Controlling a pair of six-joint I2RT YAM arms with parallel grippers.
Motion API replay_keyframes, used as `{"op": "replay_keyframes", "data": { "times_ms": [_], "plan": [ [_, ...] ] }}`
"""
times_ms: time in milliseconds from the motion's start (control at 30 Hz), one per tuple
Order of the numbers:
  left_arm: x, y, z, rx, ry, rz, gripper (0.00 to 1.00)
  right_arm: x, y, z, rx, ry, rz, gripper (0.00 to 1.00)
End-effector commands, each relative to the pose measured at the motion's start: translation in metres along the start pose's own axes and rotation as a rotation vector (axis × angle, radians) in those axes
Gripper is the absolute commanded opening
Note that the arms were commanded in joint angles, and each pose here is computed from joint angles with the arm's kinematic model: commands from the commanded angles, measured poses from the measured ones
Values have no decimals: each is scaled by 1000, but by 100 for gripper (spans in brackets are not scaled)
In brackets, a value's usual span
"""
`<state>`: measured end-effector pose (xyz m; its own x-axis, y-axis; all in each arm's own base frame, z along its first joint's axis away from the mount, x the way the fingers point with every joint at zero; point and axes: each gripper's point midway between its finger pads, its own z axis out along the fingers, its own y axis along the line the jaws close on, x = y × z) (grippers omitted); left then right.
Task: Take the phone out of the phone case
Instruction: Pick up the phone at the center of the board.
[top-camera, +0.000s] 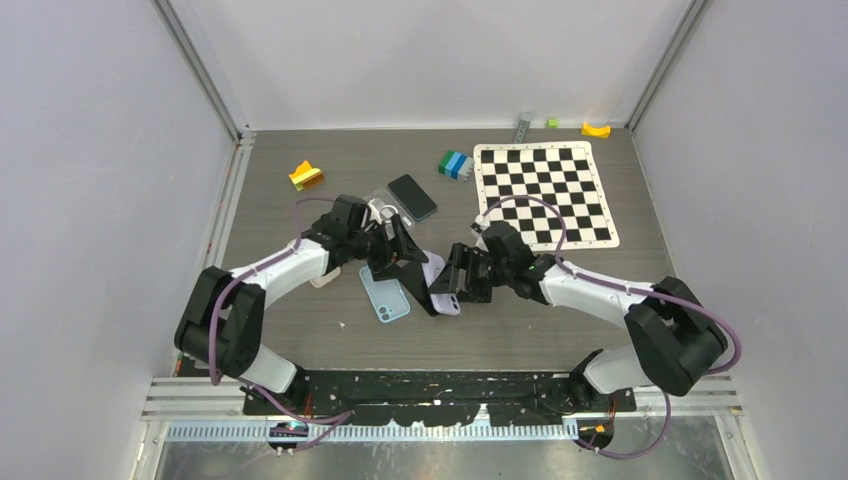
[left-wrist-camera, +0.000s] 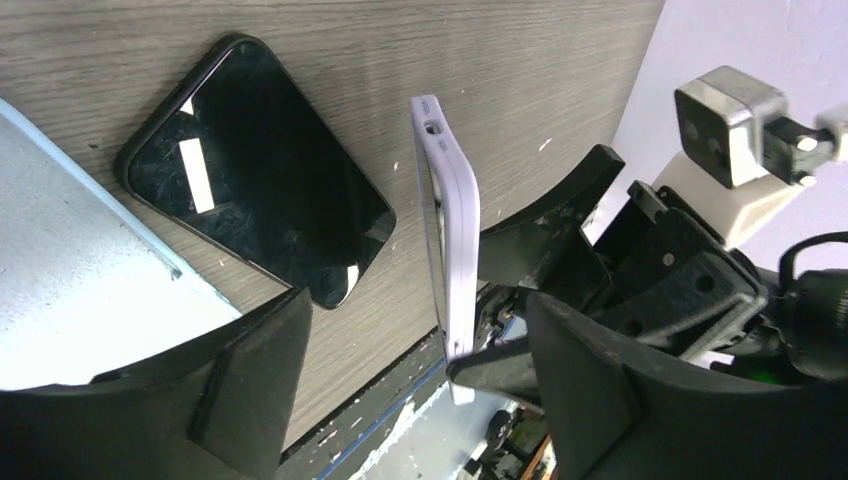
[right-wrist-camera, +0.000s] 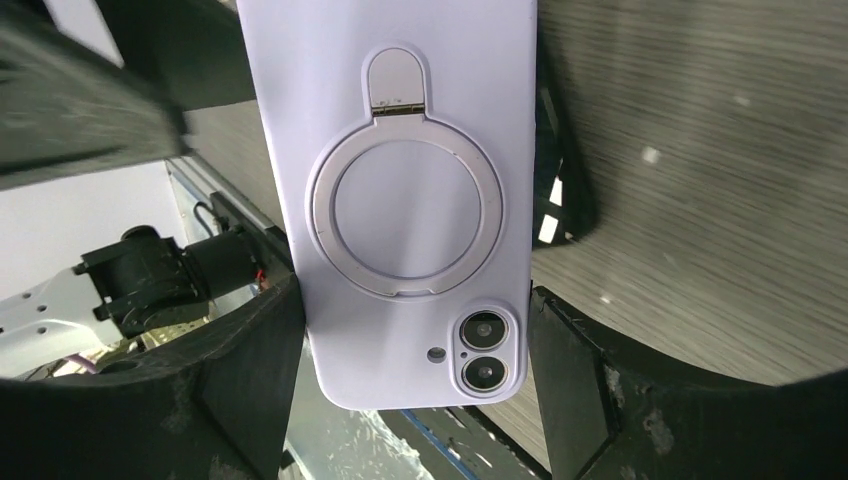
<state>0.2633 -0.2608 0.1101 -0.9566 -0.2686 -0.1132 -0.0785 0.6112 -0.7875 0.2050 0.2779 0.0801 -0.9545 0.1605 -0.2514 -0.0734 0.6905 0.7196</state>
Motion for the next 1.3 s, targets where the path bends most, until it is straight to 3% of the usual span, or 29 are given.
{"op": "replay_keyframes", "data": {
  "times_ms": [0,200,267,333,433,500,633,867,1033,1267],
  "plan": [
    [-9,-17,3,44,-15,11,73,-31,76,0,-214,-74,-124,33],
    [-10,-8,6,2,-24,-21,38,-26,96,14,-220,-39,-185,32],
    [-12,-8,5,-4,-32,-15,22,-26,99,17,-209,-35,-201,35],
    [-14,-8,2,-16,-41,-4,0,-24,95,18,-166,-24,-216,45],
    [-16,-3,-3,-72,-55,7,0,-30,90,16,-66,-85,-295,76],
    [-19,1,-7,-123,-65,4,0,-36,91,9,2,-138,-352,91],
    [-25,3,-17,-209,-86,-18,0,-51,109,-10,119,-263,-483,99],
    [-37,-1,-30,-264,-124,-109,0,-37,130,-17,325,-388,-735,98],
    [-38,-6,-38,-256,-133,-165,0,-37,132,-3,470,-458,-809,81],
    [-40,-11,-50,-243,-163,-207,0,-25,129,15,562,-449,-903,58]
  ]
}}
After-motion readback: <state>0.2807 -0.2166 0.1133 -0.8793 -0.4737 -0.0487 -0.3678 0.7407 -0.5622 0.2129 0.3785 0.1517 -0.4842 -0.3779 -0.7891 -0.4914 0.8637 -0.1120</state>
